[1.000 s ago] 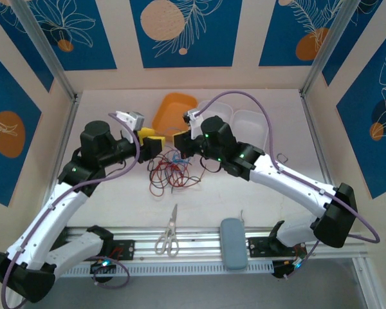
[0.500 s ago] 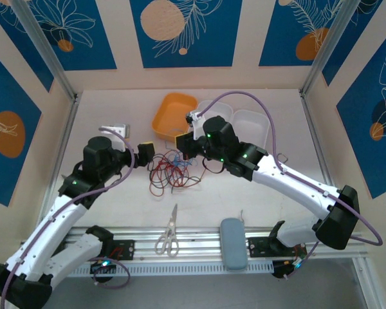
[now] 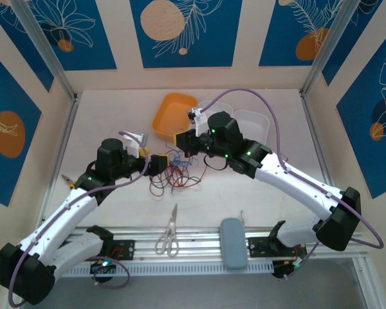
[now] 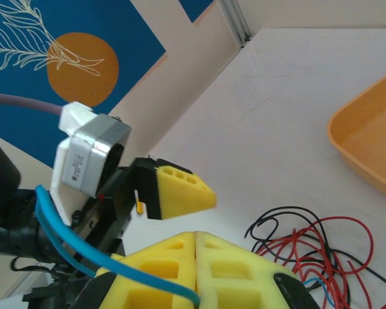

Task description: Untangle the cables

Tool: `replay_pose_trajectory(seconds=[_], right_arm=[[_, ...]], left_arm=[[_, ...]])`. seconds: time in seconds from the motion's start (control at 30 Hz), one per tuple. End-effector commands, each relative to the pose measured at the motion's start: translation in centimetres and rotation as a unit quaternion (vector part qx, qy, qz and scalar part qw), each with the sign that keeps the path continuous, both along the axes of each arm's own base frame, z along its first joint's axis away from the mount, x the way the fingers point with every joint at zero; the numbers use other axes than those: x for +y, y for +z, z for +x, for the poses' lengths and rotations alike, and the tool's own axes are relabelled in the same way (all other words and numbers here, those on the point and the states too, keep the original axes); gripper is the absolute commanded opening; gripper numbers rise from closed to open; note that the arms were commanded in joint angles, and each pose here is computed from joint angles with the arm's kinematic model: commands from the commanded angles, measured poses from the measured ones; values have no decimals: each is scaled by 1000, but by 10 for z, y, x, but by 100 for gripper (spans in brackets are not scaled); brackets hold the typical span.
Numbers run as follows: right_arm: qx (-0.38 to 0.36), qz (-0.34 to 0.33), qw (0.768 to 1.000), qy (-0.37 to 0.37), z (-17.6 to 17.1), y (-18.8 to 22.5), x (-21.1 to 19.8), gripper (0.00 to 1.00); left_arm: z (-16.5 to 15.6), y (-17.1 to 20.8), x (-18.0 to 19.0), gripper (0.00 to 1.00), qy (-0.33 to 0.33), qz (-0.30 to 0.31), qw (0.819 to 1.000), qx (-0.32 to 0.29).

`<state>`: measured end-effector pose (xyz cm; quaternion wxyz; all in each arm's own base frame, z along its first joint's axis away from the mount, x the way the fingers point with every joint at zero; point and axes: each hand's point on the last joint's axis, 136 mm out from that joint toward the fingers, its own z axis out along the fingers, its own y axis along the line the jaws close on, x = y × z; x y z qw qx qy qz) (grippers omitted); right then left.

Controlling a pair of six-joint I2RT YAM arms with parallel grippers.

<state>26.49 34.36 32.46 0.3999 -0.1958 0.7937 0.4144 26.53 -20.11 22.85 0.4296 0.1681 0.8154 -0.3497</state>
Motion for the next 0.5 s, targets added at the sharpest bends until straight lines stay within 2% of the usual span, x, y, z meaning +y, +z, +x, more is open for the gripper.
replay_pose_trajectory(seconds=[0.0, 0.2, 0.47], right_arm=[[-6, 46, 999, 26, -8, 32, 1, 0], [4, 63, 997, 47, -11, 35, 7, 0], [7, 80, 995, 67, -16, 45, 12, 0]], left_arm=[[-8, 8, -18, 95, -65, -34, 997, -16], [-5, 3, -29, 86, -85, -65, 994, -7], [4, -3, -41, 86, -98, -90, 991, 1]])
